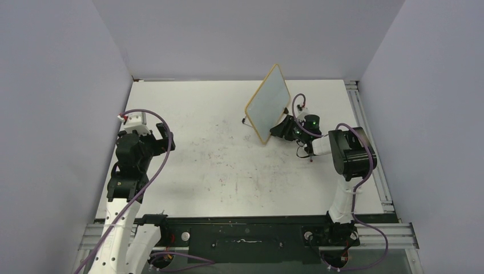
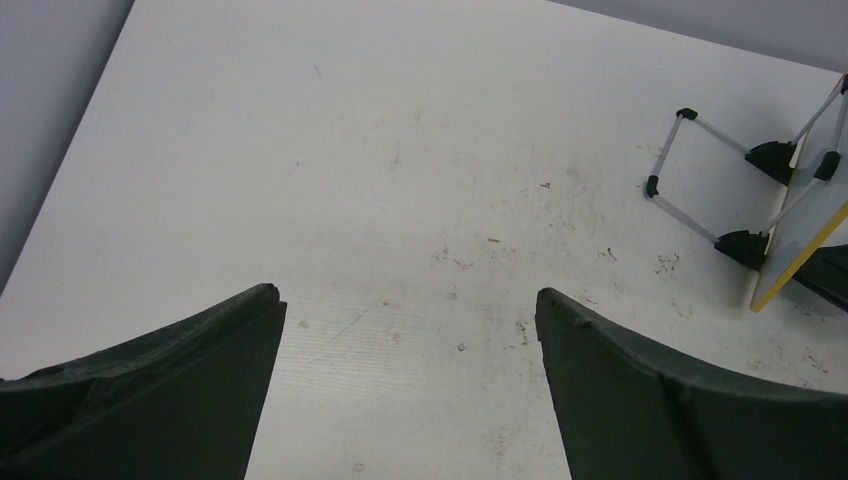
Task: Write a sentence on the whiteboard
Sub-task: Move the whiteboard stand to the center of the board.
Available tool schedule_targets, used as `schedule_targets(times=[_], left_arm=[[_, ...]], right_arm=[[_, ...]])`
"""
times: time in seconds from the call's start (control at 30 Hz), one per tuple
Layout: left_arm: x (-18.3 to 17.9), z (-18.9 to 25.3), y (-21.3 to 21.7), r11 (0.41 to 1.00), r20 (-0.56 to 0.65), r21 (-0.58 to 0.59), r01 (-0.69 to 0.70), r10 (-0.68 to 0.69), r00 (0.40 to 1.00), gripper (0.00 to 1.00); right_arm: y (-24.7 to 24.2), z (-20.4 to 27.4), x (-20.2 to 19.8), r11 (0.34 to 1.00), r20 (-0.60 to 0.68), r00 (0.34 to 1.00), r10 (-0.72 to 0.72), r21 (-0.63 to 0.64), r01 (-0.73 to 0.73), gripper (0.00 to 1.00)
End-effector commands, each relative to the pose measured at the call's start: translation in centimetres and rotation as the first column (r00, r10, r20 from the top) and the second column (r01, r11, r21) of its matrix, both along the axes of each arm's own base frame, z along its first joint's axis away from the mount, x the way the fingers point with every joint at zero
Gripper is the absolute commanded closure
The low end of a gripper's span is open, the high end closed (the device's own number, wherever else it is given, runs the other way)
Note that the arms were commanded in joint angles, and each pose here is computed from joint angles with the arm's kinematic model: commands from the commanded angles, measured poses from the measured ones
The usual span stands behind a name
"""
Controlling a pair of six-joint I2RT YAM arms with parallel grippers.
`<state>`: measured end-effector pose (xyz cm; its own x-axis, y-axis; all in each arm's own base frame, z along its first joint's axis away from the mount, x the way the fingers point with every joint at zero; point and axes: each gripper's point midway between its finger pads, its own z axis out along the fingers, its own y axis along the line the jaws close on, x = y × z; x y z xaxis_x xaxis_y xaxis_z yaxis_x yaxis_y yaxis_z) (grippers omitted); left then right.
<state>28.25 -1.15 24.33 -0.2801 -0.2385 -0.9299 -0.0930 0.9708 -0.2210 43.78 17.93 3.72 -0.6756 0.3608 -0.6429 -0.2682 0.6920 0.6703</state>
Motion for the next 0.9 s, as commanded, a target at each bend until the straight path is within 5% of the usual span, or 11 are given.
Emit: schedule_targets(times=[0.0,0.87], left_arm=[[0.4,1.8,-0.4,1.0,0.06,-0.001,0.021,-0.021,0.998,0.04],[0.9,0.9,-0.7,0.999,0.021,-0.007,0.032,-0.032,0.999,0.04]], right_arm=[[1.4,2.3,0.9,0.999,0.099,0.994,0.047,0.018,-0.049,0.58],[6.4,0.8,-4.3,0.982,0.092,0.98,0.174,-0.091,-0.166,0.6]])
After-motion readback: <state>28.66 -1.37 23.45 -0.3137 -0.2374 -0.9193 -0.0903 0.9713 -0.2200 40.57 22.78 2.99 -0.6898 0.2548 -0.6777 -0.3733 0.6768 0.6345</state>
